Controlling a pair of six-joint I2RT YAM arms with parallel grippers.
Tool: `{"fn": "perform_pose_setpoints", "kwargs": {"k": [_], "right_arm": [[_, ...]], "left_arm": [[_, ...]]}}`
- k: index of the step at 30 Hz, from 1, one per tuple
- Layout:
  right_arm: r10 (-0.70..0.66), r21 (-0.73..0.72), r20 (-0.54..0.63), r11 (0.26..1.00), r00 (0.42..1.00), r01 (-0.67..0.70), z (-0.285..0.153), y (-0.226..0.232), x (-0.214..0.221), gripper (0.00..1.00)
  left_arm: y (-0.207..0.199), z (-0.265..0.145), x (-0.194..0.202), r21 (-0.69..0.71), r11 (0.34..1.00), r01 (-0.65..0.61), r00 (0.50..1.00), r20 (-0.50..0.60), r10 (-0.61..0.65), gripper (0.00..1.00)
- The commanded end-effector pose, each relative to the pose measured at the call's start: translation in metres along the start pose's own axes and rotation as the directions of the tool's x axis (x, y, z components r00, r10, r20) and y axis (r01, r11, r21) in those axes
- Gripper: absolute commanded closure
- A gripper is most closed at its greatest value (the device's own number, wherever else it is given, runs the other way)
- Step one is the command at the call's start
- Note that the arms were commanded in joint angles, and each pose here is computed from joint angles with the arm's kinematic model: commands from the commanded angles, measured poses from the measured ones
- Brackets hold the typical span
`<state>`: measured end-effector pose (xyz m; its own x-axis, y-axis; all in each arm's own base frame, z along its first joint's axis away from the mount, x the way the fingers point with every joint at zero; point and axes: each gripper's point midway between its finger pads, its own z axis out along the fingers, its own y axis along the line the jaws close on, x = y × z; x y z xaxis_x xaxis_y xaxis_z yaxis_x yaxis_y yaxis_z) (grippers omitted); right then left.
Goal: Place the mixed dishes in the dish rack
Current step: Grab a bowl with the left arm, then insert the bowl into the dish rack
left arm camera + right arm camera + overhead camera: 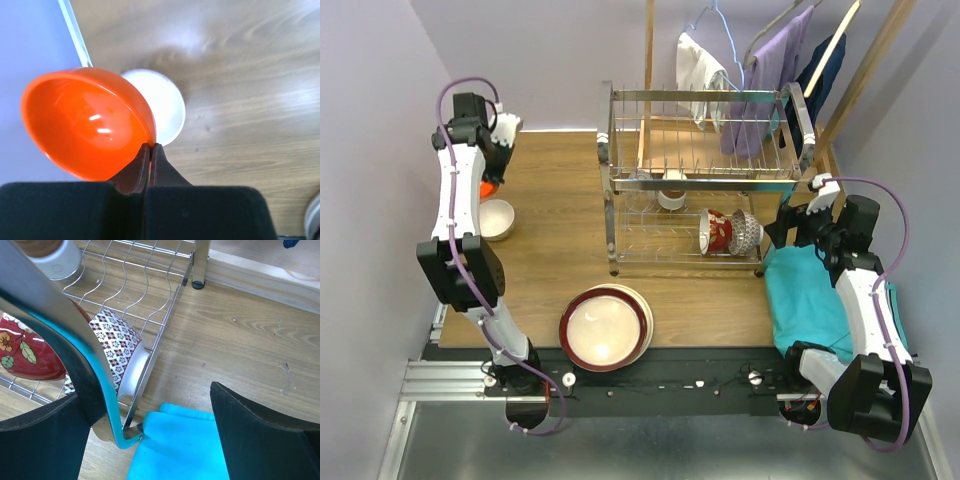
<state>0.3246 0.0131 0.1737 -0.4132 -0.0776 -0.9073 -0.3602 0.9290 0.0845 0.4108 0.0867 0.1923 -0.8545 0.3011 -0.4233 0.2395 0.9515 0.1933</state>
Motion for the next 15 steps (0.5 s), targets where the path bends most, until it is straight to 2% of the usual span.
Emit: {"fn": "perform_pose_setpoints", "kwargs": {"k": [1, 3, 4, 7, 8, 9, 11, 12, 14, 15], "right_arm": [[0.023, 0.081, -0.012, 0.997, 1.000, -0.022, -0.003, -0.013, 0.001, 0.00], [0.035, 0.102, -0.047, 0.994, 0.998, -0.030, -0.006, -0.015, 0.006, 0.00], [0.015, 0.109, -0.049, 0.994, 0.999, -0.009, -0.009, -0.017, 0.002, 0.00], [0.015, 0.149, -0.091, 0.989, 0.996, -0.001, -0.016, -0.023, 0.001, 0.00], [0.017, 0.157, -0.104, 0.988, 0.994, -0.001, -0.017, -0.025, 0.001, 0.00], [0.026, 0.173, -0.132, 0.985, 0.991, -0.003, -0.019, -0.027, 0.005, 0.00], [0.017, 0.195, -0.140, 0.981, 0.990, 0.011, -0.022, -0.033, -0.003, 0.00], [0.023, 0.206, -0.164, 0.979, 0.986, 0.011, -0.023, -0.035, 0.000, 0.00], [-0.004, 0.214, -0.183, 0.976, 0.983, 0.044, -0.025, -0.039, -0.003, 0.00], [-0.007, 0.221, -0.205, 0.974, 0.979, 0.053, -0.027, -0.042, -0.004, 0.00]], "left_arm": [[-0.041, -0.052, -0.046, 0.155, 0.987, -0.030, 0.975, 0.220, -0.005, 1.00], [-0.066, -0.053, -0.058, 0.264, 0.964, -0.039, 0.962, 0.269, -0.035, 1.00], [-0.094, -0.058, -0.069, 0.383, 0.922, -0.054, 0.949, 0.308, -0.073, 1.00], [-0.129, -0.060, -0.087, 0.522, 0.849, -0.081, 0.919, 0.369, -0.140, 1.00], [-0.150, -0.069, -0.094, 0.602, 0.793, -0.099, 0.908, 0.381, -0.176, 1.00], [-0.156, -0.072, -0.108, 0.612, 0.779, -0.134, 0.883, 0.431, -0.187, 1.00], [-0.176, -0.074, -0.112, 0.689, 0.714, -0.127, 0.876, 0.415, -0.245, 1.00], [-0.178, -0.077, -0.123, 0.695, 0.701, -0.157, 0.850, 0.457, -0.263, 1.00], [-0.186, -0.075, -0.123, 0.739, 0.656, -0.153, 0.844, 0.443, -0.302, 1.00], [-0.191, -0.083, -0.128, 0.770, 0.610, -0.188, 0.827, 0.459, -0.324, 1.00]]}}
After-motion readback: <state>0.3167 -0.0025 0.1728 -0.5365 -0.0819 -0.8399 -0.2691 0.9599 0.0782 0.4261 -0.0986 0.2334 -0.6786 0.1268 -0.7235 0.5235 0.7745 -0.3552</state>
